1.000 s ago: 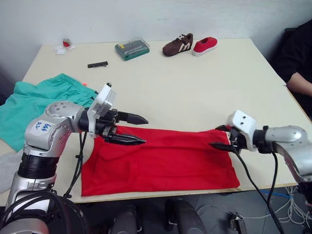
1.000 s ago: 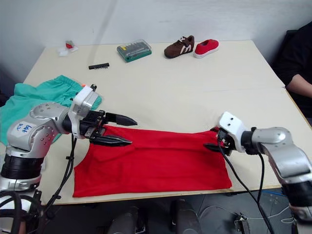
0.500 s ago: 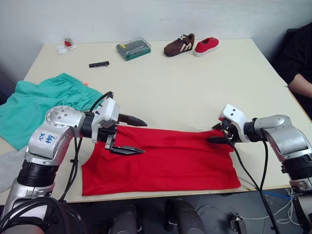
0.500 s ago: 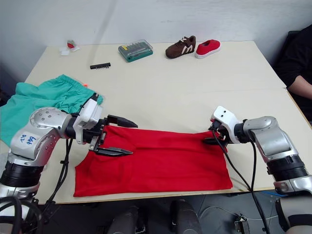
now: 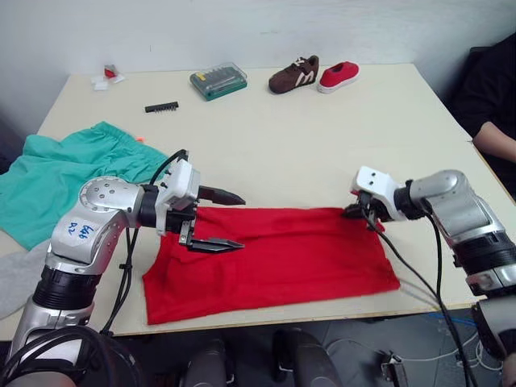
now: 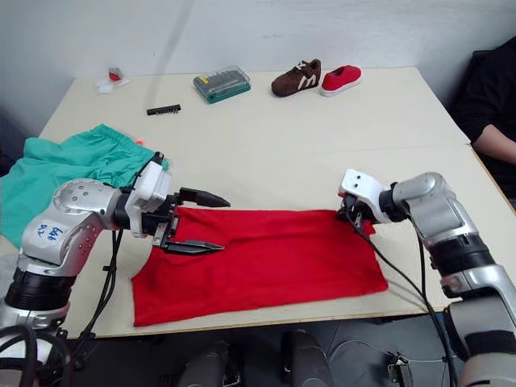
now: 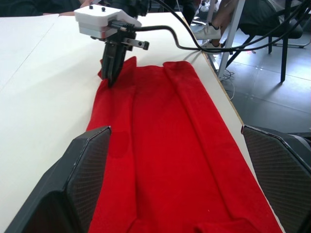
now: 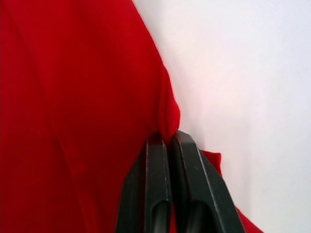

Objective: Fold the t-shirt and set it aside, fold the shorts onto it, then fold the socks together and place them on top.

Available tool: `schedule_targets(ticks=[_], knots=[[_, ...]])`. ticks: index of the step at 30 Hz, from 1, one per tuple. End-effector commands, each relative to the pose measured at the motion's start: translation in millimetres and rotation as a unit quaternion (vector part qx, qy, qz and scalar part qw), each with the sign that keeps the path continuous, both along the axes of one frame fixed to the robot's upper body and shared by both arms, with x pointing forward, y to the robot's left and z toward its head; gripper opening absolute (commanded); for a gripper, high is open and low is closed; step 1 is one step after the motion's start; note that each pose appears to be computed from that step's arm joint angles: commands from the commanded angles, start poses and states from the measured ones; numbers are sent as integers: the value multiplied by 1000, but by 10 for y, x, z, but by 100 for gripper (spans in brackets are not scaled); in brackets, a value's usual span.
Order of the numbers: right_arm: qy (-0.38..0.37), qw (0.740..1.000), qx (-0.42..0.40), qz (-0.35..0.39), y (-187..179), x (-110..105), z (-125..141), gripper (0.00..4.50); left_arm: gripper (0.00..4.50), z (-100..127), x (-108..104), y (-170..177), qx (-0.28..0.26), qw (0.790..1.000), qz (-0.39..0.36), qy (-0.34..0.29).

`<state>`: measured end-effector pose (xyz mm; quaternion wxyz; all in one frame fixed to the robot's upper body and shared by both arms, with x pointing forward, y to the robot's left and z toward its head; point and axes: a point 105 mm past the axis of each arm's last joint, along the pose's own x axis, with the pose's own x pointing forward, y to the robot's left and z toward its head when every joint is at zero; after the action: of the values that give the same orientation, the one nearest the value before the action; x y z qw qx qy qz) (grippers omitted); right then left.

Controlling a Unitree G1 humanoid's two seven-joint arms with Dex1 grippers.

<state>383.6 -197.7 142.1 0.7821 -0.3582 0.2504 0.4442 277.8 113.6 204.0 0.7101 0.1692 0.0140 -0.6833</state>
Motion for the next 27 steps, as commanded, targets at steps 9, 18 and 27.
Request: schedule_targets(ticks=[9,18,27], knots=[[-166,977,-117,59,458,656,289,3,450,189,24,-40,-38,998,32,-43],[-220,969,-104,32,421,744,502,144,450,179,79,28,-39,997,53,-42],[-247,966,50,-63,-116,536,1117,446,450,162,524,122,-28,998,53,-7]])
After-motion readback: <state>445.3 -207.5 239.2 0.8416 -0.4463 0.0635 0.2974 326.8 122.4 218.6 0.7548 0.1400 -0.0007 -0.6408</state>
